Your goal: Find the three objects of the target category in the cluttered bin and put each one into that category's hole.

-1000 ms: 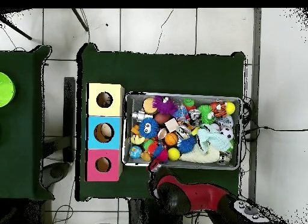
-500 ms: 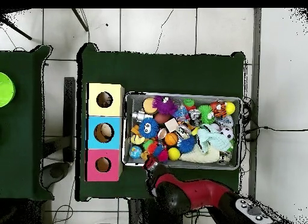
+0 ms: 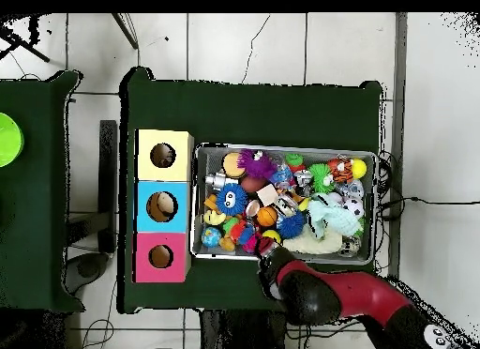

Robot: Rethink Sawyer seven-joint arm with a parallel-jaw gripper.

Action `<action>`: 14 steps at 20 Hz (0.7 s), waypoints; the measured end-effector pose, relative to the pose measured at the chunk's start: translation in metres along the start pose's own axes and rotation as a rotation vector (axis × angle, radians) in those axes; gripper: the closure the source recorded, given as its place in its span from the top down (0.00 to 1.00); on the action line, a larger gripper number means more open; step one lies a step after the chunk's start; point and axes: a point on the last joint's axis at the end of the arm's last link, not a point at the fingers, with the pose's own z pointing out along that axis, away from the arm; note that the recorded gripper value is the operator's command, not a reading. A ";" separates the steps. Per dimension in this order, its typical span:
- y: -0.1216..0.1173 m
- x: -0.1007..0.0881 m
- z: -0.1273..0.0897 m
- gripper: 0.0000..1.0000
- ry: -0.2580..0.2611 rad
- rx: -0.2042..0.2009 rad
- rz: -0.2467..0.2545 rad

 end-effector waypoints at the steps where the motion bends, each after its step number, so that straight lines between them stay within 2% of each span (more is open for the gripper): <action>1: 0.001 -0.006 -0.002 0.00 -0.004 0.022 -0.001; 2: 0.005 -0.017 -0.004 0.00 -0.016 0.070 -0.014; 4: 0.011 -0.025 -0.004 0.00 -0.028 0.112 -0.032; 7: 0.032 -0.038 -0.002 0.00 -0.068 0.203 -0.084; 9: 0.043 -0.042 -0.002 0.00 -0.092 0.231 -0.109; 10: 0.058 -0.048 -0.002 0.00 -0.131 0.254 -0.139; 14: 0.081 -0.061 -0.004 0.00 -0.212 0.293 -0.187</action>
